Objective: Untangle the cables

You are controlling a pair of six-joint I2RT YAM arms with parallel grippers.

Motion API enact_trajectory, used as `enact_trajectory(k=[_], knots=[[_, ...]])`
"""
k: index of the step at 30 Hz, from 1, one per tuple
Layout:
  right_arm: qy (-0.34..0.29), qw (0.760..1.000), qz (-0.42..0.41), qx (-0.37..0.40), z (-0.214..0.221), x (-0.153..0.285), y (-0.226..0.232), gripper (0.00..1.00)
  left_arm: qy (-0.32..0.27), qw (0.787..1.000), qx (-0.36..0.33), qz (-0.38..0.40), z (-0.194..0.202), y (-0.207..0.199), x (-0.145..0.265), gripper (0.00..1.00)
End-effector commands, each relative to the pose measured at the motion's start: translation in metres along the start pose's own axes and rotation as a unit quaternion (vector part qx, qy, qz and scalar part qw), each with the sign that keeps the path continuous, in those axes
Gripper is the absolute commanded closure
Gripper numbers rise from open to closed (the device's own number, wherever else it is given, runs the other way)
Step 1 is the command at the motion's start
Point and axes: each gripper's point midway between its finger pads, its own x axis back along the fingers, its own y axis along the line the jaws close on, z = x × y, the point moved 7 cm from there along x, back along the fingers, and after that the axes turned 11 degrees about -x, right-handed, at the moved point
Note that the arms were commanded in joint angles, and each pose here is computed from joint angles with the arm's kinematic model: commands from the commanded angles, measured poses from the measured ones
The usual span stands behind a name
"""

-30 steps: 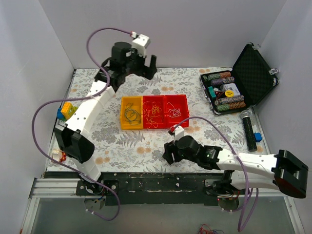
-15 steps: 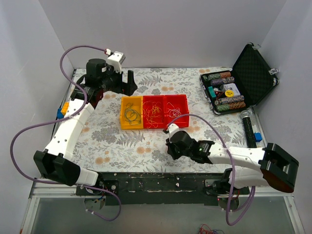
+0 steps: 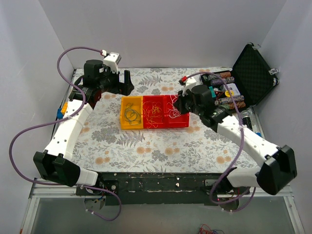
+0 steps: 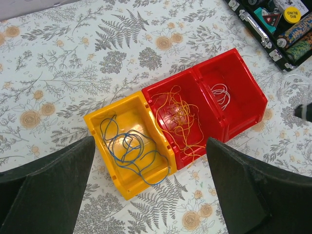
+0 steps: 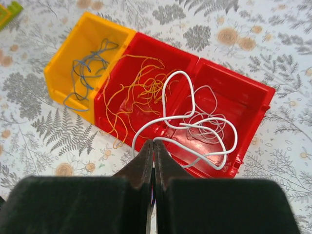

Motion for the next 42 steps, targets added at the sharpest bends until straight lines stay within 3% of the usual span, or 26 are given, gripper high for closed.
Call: enact_trajectory(k=[1, 15, 17, 22, 24, 33, 42], knots=[[0.059, 0.998, -0.019, 0.005, 0.012, -0.031, -0.01, 0.99, -0.012, 1.0, 0.004, -0.011, -0.007, 0.001, 0.008, 0.02], [0.091, 0.994, 0.053, 0.011, 0.019, -0.091, -0.051, 0.99, -0.015, 1.0, 0.011, -0.013, -0.004, 0.001, 0.005, 0.02], [0.099, 0.993, 0.058, 0.011, 0.017, -0.098, -0.054, 0.86, -0.018, 1.0, 0.015, -0.017, -0.006, 0.002, 0.006, 0.02], [0.114, 0.991, 0.063, 0.002, 0.018, -0.101, -0.055, 0.33, -0.027, 0.998, 0.012, -0.055, -0.009, 0.009, 0.009, 0.02], [0.106, 0.992, 0.062, -0.004, 0.016, -0.095, -0.052, 0.23, -0.028, 0.998, 0.008, -0.064, -0.008, 0.011, 0.011, 0.02], [0.029, 0.998, 0.038, -0.027, -0.016, -0.035, -0.031, 0.17, -0.039, 0.994, 0.045, -0.094, -0.004, 0.012, 0.016, 0.02], [0.012, 0.998, 0.033, -0.045, 0.004, 0.034, -0.027, 0.12, -0.04, 0.99, 0.049, -0.129, 0.027, 0.015, 0.015, 0.02]])
